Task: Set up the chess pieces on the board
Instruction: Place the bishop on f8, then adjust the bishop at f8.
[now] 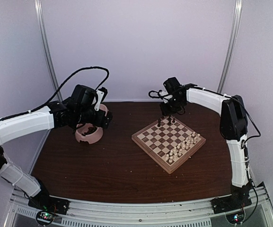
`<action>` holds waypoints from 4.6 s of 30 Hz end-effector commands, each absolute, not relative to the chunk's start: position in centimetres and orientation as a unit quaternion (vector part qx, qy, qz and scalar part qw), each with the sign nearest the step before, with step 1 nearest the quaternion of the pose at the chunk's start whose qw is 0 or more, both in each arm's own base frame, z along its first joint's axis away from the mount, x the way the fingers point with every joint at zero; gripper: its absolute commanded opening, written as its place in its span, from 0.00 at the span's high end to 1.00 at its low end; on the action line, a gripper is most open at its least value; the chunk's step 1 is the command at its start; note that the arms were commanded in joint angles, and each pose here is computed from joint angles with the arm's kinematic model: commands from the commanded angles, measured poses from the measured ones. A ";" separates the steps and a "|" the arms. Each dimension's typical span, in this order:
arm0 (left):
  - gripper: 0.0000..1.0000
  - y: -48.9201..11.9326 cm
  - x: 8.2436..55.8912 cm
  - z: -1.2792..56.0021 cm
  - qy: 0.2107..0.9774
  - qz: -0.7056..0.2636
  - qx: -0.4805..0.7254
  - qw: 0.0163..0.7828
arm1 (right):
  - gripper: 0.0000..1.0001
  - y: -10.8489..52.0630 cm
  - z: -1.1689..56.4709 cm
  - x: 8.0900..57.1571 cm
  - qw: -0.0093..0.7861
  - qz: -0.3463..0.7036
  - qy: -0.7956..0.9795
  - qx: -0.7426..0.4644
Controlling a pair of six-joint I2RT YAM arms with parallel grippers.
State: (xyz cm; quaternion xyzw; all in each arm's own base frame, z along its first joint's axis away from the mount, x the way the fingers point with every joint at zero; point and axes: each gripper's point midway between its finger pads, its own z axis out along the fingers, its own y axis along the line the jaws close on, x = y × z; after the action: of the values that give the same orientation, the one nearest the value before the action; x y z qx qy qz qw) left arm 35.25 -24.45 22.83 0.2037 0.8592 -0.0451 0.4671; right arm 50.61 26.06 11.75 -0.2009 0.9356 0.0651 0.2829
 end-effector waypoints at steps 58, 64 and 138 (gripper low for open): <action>0.02 -24.8 35.6 23.0 0.852 -0.054 0.207 0.479 | 0.69 26.7 10.0 50.9 0.256 0.060 0.942 -0.207; 0.02 -24.4 35.6 23.1 0.852 -0.046 0.203 0.480 | 0.69 26.6 13.0 51.4 0.281 0.058 0.935 -0.208; 0.02 -22.2 36.6 22.1 0.870 -0.020 0.164 0.465 | 0.79 26.0 8.8 51.2 0.252 0.050 0.943 -0.210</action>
State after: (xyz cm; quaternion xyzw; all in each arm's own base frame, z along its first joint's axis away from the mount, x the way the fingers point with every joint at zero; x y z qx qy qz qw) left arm 36.24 -22.39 22.00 0.1701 0.8695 -0.0176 0.4633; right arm 50.61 26.29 9.19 -0.2148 0.9421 0.0614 0.2501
